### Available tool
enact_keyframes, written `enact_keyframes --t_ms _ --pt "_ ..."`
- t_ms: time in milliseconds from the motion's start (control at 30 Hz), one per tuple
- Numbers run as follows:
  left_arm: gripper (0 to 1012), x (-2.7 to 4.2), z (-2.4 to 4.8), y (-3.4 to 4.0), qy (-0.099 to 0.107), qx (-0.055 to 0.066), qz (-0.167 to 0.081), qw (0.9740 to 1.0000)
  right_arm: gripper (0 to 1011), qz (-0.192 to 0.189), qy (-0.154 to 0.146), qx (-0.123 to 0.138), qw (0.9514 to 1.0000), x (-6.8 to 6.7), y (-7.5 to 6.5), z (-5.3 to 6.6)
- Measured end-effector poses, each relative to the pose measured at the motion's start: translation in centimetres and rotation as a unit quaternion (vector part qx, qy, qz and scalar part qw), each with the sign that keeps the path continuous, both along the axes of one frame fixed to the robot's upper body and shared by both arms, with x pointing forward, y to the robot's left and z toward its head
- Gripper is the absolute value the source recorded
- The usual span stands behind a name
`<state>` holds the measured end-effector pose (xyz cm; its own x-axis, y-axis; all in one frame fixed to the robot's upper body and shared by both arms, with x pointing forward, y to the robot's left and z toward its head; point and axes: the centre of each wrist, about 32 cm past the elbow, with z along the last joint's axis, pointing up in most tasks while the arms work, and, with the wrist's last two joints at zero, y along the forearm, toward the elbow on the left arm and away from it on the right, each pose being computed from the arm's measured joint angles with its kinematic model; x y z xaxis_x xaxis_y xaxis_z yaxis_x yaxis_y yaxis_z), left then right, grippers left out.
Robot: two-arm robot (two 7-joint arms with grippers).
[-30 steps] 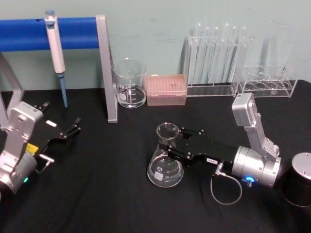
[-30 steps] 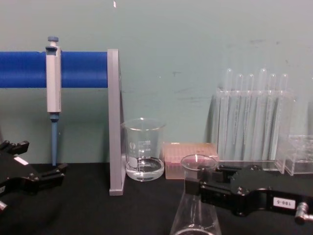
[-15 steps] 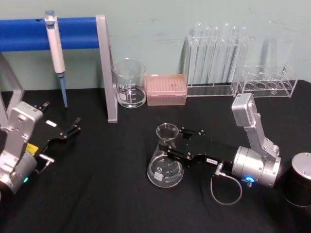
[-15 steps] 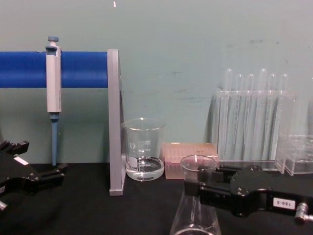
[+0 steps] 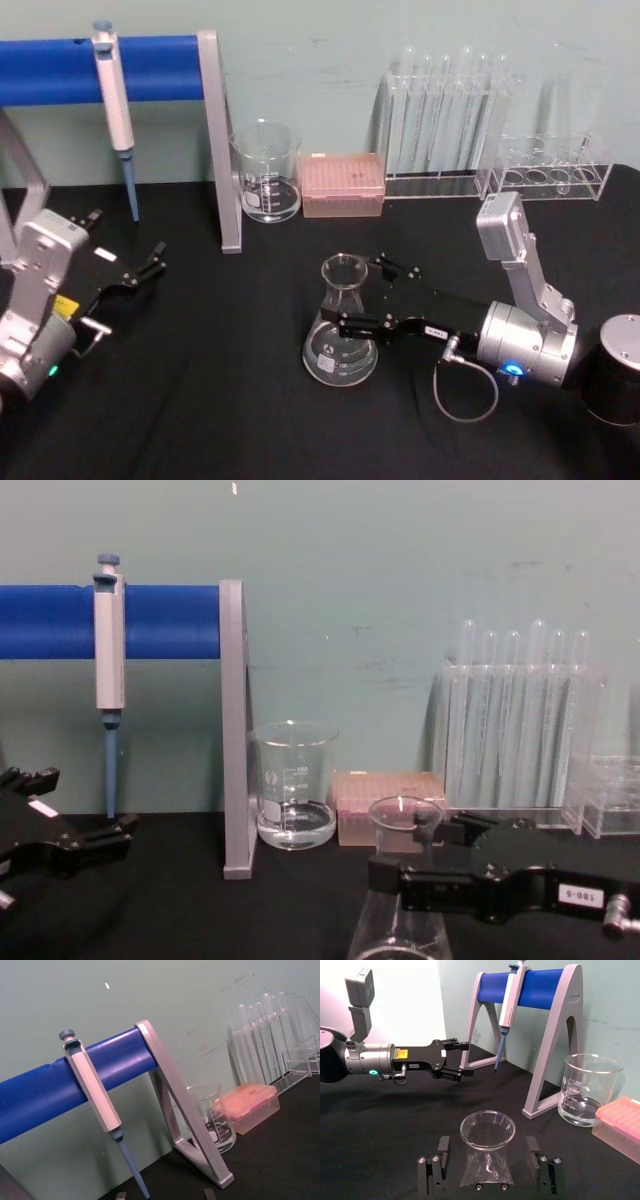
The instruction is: Grasp the erlenmeyer flask with one hand, shake it three times, then place it back.
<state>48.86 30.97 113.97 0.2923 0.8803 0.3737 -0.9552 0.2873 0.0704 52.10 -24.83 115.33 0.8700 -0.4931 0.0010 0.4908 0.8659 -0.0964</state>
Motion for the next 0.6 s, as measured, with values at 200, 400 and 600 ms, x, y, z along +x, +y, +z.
enact_keyframes --t_ms 200,400,600 --pt "1001 0.00 0.00 0.00 0.000 0.000 0.000 1.0000 1000 0.000 0.000 0.000 1.0000 0.00 0.00 0.00" --pt "1001 0.00 0.00 0.00 0.000 0.000 0.000 1.0000 1000 0.000 0.000 0.000 1.0000 0.00 0.00 0.00" --pt "1001 0.00 0.00 0.00 0.000 0.000 0.000 1.0000 1000 0.000 0.000 0.001 1.0000 0.00 0.00 0.00"
